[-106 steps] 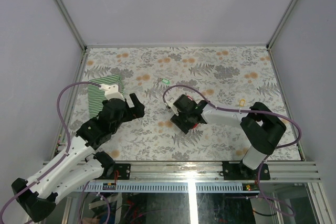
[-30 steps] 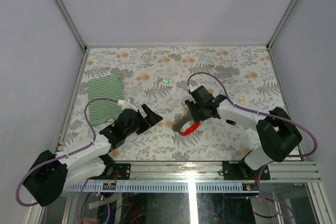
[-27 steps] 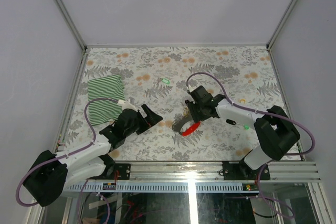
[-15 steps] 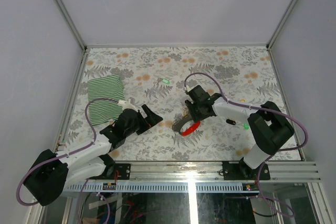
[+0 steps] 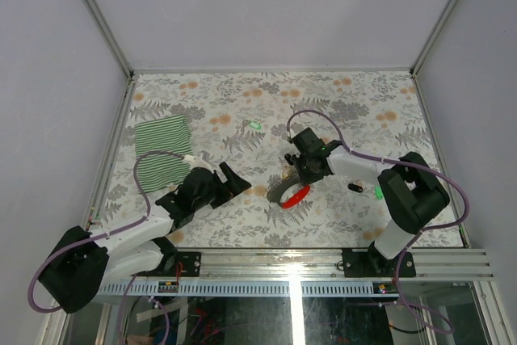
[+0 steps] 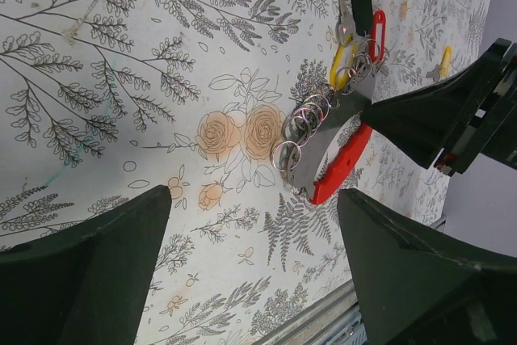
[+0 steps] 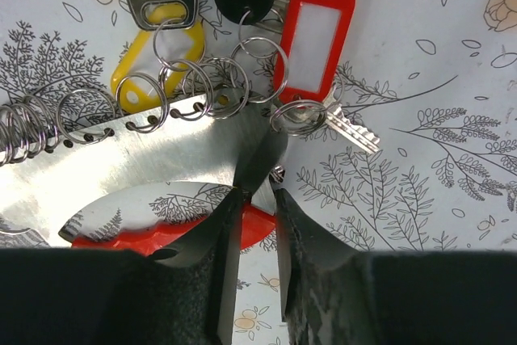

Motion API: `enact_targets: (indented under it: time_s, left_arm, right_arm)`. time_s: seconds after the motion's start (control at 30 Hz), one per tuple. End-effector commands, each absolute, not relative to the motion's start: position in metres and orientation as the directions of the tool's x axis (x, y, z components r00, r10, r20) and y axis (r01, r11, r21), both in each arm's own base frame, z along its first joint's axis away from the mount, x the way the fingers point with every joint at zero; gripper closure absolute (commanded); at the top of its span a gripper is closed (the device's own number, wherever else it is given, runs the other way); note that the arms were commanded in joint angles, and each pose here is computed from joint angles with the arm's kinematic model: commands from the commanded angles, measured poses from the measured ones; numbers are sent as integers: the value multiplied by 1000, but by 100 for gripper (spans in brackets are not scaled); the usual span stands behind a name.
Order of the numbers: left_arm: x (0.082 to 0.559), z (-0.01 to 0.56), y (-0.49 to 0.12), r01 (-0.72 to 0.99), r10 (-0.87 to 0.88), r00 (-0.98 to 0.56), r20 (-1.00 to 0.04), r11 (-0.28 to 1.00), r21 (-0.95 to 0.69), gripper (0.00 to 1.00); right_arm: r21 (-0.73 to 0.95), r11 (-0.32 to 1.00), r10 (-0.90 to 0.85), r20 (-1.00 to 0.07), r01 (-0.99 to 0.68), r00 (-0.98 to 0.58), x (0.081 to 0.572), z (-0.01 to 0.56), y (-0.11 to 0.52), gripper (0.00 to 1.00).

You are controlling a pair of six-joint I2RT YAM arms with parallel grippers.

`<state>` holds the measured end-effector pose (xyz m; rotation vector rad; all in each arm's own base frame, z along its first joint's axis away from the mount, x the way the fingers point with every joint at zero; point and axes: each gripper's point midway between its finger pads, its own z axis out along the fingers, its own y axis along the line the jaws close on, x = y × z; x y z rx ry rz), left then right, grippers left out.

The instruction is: Put the keys on the keyring

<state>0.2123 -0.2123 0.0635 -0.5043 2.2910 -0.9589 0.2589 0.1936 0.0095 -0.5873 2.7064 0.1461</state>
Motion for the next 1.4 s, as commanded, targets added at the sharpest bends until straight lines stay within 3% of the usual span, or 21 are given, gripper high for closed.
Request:
enact_targets:
  time_s: [0.0, 0.9, 1.37]
  left_arm:
    - [220, 81, -228, -51, -547, -742, -387, 622, -781, 15]
    - [187, 28, -309, -91, -464, -837, -291, 642, -761, 28]
    - [186, 17, -249, -252, -634, -707, -313, 640, -726, 28]
  right_arm:
    - [94, 920, -347, -256, -380, -902, 238, -15, 185, 75]
    - [291, 921, -200, -219, -259, -955, 220, -21, 198, 80]
    - [311, 924, -160, -216, -224, -963, 217, -19, 199, 79]
